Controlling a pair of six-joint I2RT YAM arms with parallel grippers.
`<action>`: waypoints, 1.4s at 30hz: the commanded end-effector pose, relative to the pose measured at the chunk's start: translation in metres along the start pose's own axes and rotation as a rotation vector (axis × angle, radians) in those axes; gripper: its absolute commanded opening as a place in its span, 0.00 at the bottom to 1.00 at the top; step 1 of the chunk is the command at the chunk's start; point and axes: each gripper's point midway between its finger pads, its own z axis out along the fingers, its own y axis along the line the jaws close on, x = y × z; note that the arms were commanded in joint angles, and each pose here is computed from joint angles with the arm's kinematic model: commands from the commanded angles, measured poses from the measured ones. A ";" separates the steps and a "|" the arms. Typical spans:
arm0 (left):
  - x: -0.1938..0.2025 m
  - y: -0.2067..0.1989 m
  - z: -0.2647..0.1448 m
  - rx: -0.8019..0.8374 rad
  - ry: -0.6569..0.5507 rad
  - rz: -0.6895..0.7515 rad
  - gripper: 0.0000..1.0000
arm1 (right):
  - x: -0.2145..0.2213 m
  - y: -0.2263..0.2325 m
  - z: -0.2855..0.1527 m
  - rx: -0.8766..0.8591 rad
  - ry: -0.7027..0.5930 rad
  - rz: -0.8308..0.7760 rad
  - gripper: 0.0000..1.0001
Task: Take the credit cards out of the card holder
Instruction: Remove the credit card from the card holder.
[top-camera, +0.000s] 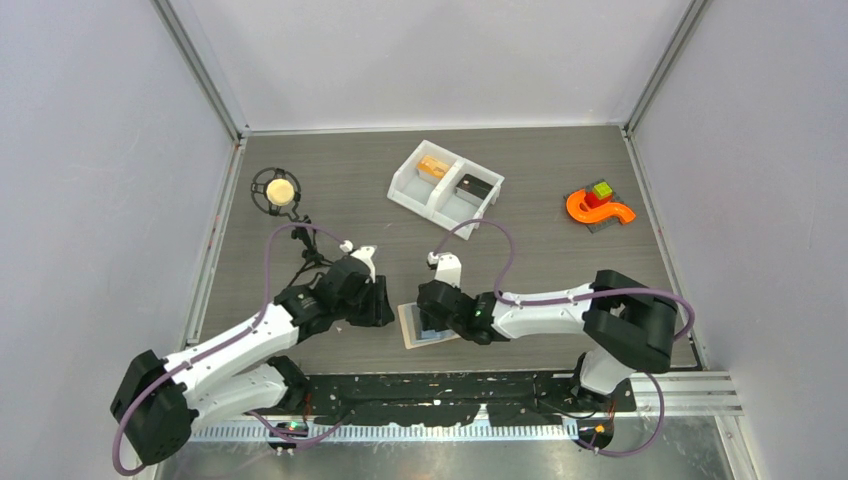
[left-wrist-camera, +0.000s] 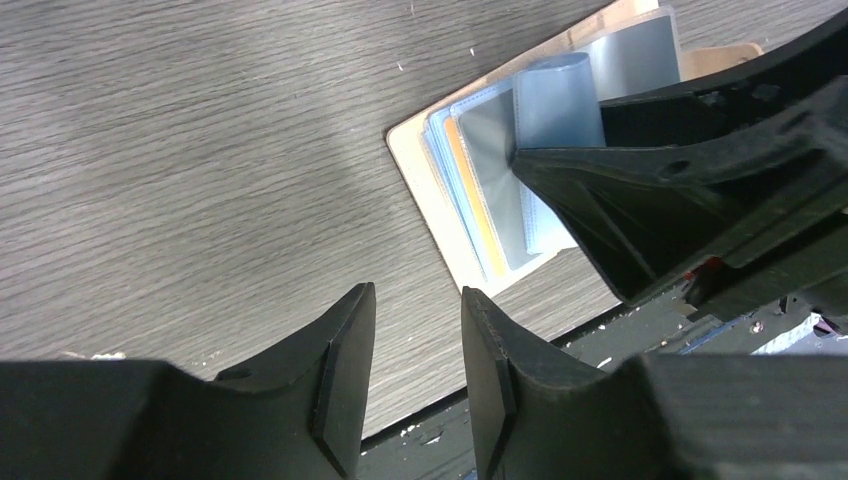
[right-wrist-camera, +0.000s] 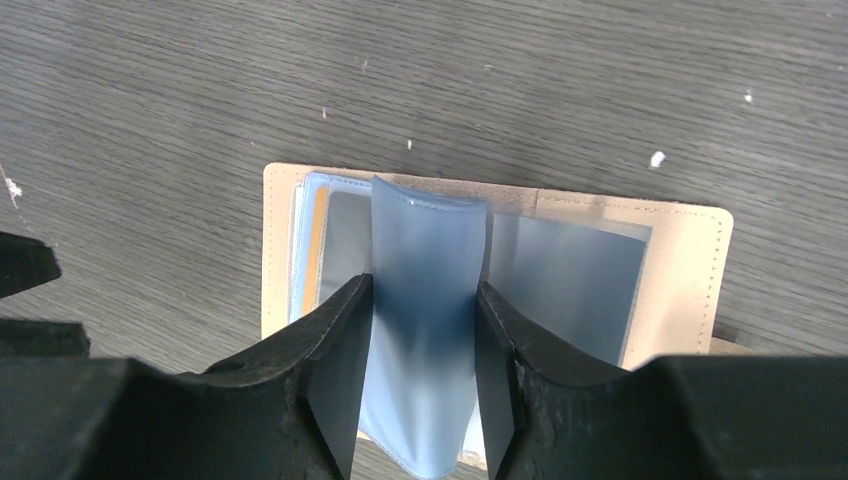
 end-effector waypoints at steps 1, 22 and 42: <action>-0.027 -0.026 0.004 0.083 -0.061 -0.010 0.37 | -0.024 0.015 -0.007 -0.145 -0.100 0.104 0.38; -0.057 -0.056 0.047 0.102 -0.020 0.002 0.29 | -0.031 0.014 -0.017 -0.408 -0.131 0.224 0.36; -0.042 -0.010 0.070 -0.172 0.086 -0.007 0.22 | -0.026 0.009 -0.013 -0.398 -0.115 0.234 0.35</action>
